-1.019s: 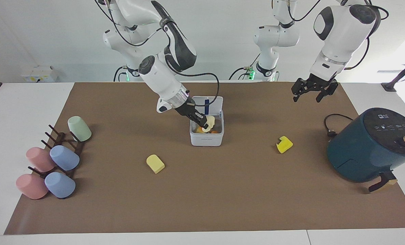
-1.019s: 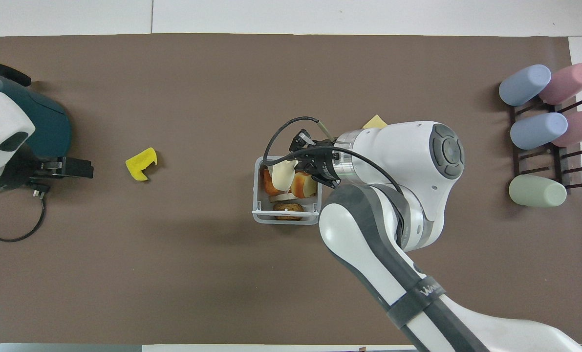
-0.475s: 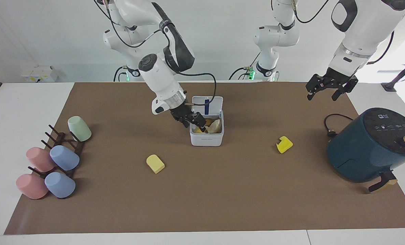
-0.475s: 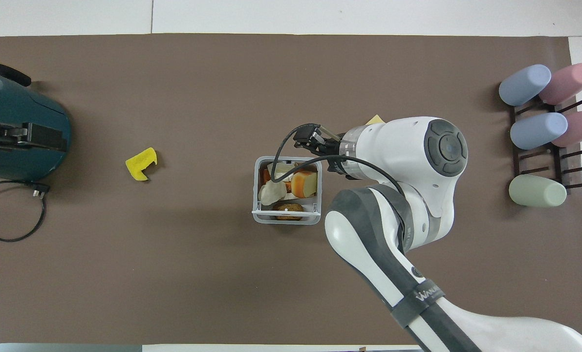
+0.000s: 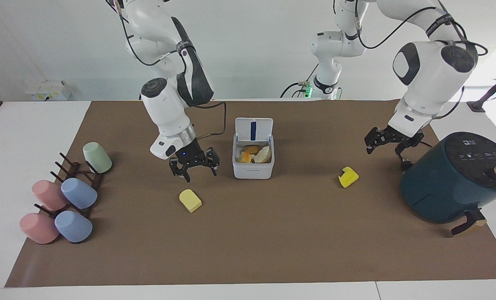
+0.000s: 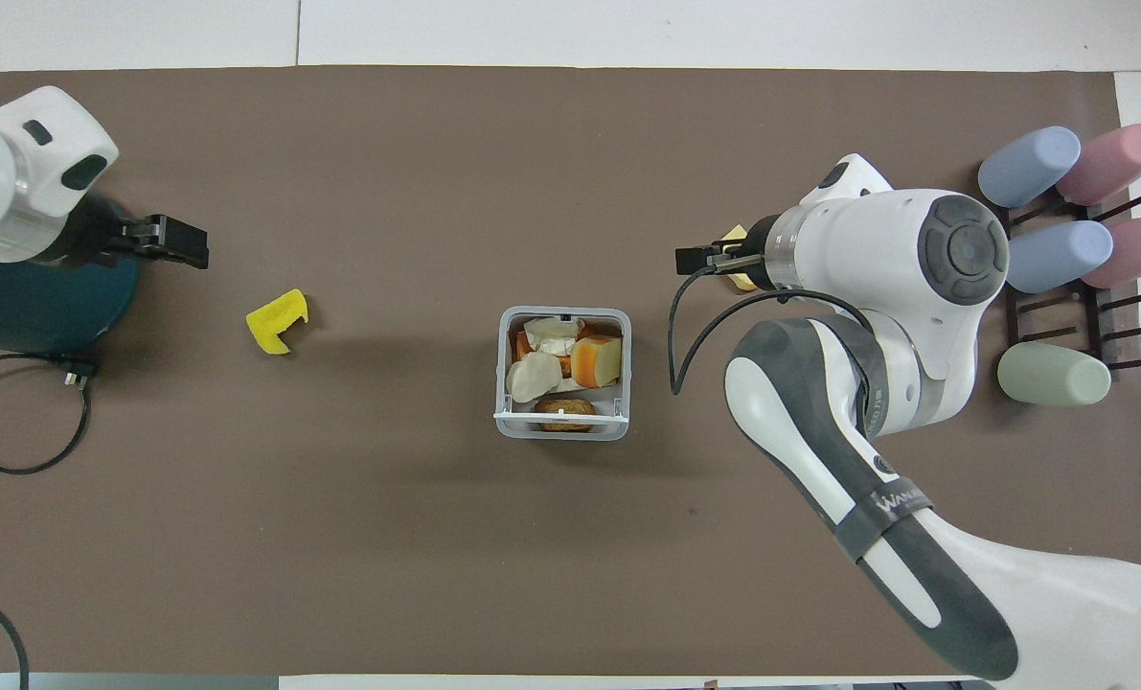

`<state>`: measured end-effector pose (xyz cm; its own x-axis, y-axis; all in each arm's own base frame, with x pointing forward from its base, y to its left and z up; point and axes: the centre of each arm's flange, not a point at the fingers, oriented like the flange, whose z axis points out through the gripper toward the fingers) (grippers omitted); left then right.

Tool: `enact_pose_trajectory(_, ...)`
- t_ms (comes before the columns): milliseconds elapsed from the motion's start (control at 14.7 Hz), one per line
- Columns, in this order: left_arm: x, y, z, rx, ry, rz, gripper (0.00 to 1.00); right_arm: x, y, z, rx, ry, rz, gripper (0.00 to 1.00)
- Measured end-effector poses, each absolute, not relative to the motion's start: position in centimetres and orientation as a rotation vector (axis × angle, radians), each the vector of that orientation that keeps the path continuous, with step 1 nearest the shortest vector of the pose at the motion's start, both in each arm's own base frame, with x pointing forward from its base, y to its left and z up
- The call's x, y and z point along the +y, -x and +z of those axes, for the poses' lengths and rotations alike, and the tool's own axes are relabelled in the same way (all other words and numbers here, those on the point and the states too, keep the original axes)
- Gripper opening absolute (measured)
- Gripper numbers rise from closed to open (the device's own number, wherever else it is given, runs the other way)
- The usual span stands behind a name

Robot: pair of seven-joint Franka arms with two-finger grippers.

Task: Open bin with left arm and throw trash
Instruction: 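Grasp the yellow L-shaped sponge with the left gripper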

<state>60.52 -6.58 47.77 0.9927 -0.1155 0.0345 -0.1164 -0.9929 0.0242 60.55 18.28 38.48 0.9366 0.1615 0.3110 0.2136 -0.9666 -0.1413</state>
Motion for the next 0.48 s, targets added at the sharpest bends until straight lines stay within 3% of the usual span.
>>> enact_pose_trajectory(204, -7.9, -59.7, 40.2, -0.211, -3.108, 0.082, 1.00, 17.7, -61.8, 34.1, -0.538, 2.951, -0.535, 1.00)
enact_pose_trajectory(475, -8.7, -58.9, 35.3, -0.229, -3.106, 0.110, 1.00, 15.1, -63.0, 29.9, -0.732, 2.957, -0.553, 1.00)
